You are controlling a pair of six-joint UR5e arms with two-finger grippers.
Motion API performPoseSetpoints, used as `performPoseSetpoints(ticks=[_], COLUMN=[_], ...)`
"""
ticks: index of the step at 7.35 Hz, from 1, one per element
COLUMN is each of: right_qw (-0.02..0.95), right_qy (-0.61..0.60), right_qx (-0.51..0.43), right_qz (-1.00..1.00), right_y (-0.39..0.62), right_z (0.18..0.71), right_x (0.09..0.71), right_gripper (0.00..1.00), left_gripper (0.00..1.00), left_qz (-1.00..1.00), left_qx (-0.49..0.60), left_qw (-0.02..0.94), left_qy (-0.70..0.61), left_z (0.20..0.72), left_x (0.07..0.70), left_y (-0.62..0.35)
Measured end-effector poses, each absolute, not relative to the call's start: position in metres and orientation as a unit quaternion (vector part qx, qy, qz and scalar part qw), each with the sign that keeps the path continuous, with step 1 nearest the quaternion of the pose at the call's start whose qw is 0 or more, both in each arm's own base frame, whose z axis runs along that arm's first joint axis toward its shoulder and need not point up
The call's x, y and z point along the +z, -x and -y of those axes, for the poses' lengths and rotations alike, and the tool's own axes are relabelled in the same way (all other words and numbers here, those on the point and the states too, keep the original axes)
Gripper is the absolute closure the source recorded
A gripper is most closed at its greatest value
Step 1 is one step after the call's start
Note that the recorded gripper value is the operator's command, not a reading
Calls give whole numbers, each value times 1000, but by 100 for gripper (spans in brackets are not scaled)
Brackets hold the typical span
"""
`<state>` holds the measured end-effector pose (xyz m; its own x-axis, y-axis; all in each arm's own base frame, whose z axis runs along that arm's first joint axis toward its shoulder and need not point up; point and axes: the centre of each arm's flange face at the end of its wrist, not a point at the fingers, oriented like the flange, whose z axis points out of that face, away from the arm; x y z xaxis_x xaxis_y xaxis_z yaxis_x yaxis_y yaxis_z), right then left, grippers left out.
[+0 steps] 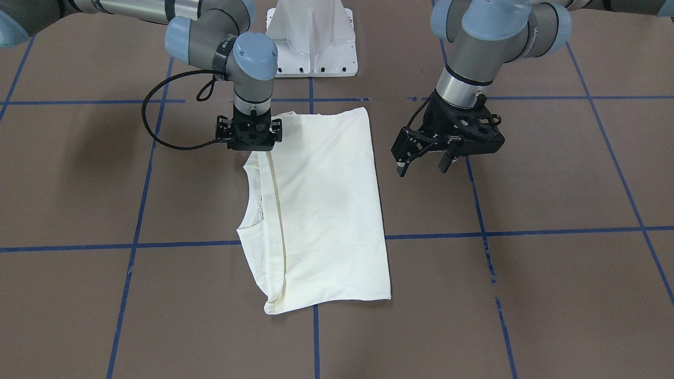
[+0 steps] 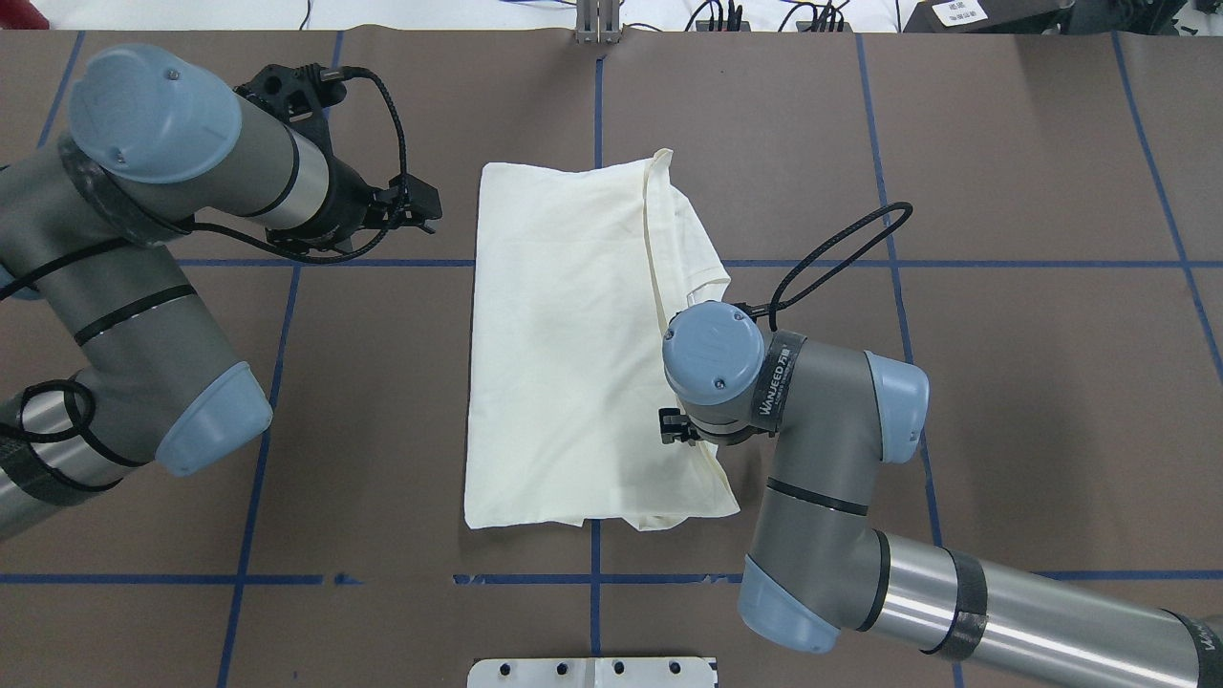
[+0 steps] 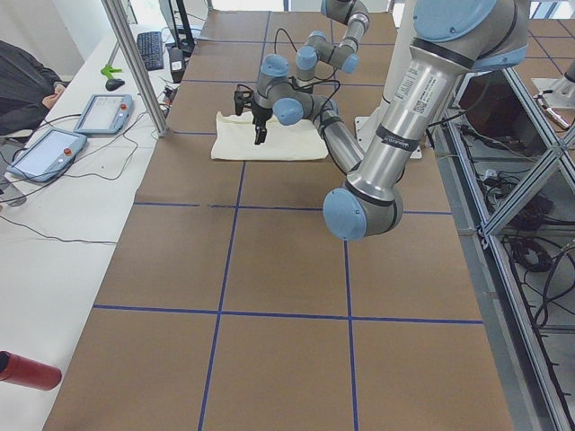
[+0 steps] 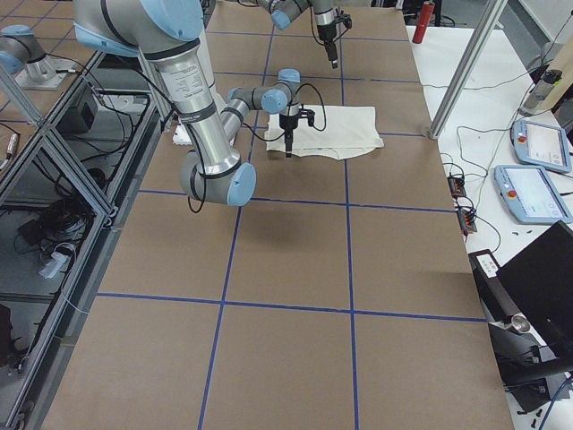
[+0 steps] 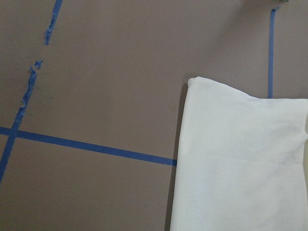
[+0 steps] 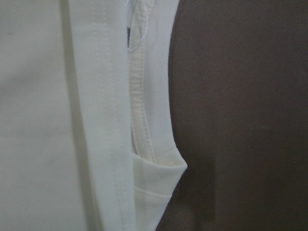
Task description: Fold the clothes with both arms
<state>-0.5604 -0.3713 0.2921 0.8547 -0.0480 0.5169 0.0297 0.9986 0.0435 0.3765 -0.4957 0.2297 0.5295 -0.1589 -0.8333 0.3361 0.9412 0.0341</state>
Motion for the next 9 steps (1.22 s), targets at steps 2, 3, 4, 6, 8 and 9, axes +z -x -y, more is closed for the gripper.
performPoseSetpoints(ticks=[2, 3, 4, 6, 8, 9], right_qw=[966, 968, 969, 960, 946, 939], right_qy=[-15, -14, -13, -8, -24, -34], right_qx=[-6, 5, 14, 26, 26, 25], right_qz=[258, 250, 247, 278, 322, 342], right_y=[547, 536, 524, 498, 474, 463], right_z=[385, 395, 404, 417, 412, 406], right_x=[308, 321, 328, 306, 267, 248], right_gripper=[0, 0, 0, 0, 0, 0], left_gripper=[0, 0, 0, 0, 0, 0], left_qz=[-466, -467, -468, -469, -479, -499], left_qx=[-142, -142, -142, -142, -147, -161], left_qw=[868, 867, 867, 867, 863, 851], left_qy=[-96, -97, -97, -97, -70, -36], left_z=[495, 494, 494, 493, 476, 449], left_x=[227, 225, 224, 223, 233, 242], left_y=[-376, -375, -374, -374, -389, -412])
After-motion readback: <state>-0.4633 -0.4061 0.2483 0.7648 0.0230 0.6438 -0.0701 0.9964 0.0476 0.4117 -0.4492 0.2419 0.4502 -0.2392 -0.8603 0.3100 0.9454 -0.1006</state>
